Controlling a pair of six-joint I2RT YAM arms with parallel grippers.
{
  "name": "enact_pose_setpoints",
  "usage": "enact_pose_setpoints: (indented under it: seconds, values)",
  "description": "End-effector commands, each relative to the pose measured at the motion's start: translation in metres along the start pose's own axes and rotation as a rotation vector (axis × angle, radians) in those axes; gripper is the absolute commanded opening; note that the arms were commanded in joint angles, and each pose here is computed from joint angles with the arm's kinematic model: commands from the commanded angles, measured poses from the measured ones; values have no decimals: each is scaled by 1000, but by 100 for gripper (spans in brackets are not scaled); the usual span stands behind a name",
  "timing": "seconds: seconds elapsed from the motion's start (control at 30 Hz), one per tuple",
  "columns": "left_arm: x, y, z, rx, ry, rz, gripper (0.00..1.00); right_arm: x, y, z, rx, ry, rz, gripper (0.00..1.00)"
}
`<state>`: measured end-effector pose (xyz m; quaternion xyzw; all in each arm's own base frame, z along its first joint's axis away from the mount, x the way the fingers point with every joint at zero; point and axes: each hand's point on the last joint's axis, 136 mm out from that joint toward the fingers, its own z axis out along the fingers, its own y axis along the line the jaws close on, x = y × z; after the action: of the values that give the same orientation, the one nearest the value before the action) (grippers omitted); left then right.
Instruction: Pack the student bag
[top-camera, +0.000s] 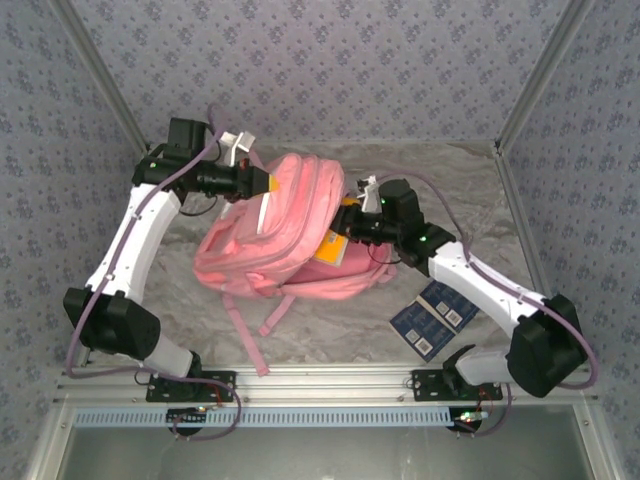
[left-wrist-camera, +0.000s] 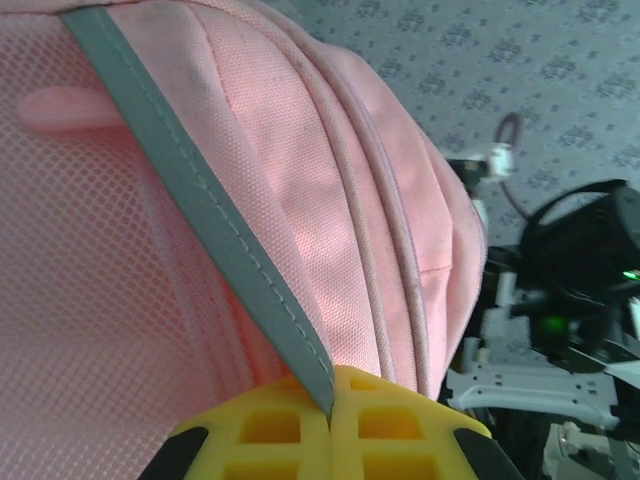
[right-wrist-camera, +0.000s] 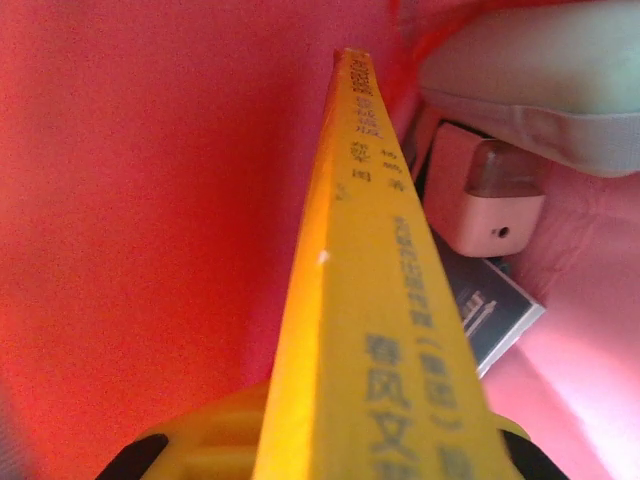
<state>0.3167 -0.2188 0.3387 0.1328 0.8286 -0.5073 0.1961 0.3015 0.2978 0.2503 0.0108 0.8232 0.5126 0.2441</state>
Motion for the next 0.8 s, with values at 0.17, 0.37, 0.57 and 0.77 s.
enact_pose_setpoints:
  seconds: [0.17,0.37,0.57,0.77]
  values:
    - [-1,-76,-27,263,-28,228,0,-17,5,41,-101,-79,0,0]
    - [-7,-71,-16,283,-3,203,0,-3,-11,104,-80,10,38,9]
    - [-13,-62,-14,238,-16,206,0,3,-31,136,29,-6,-19,55]
    - [-27,-28,-21,121,-103,152,0,-4,-45,79,230,-77,-249,79]
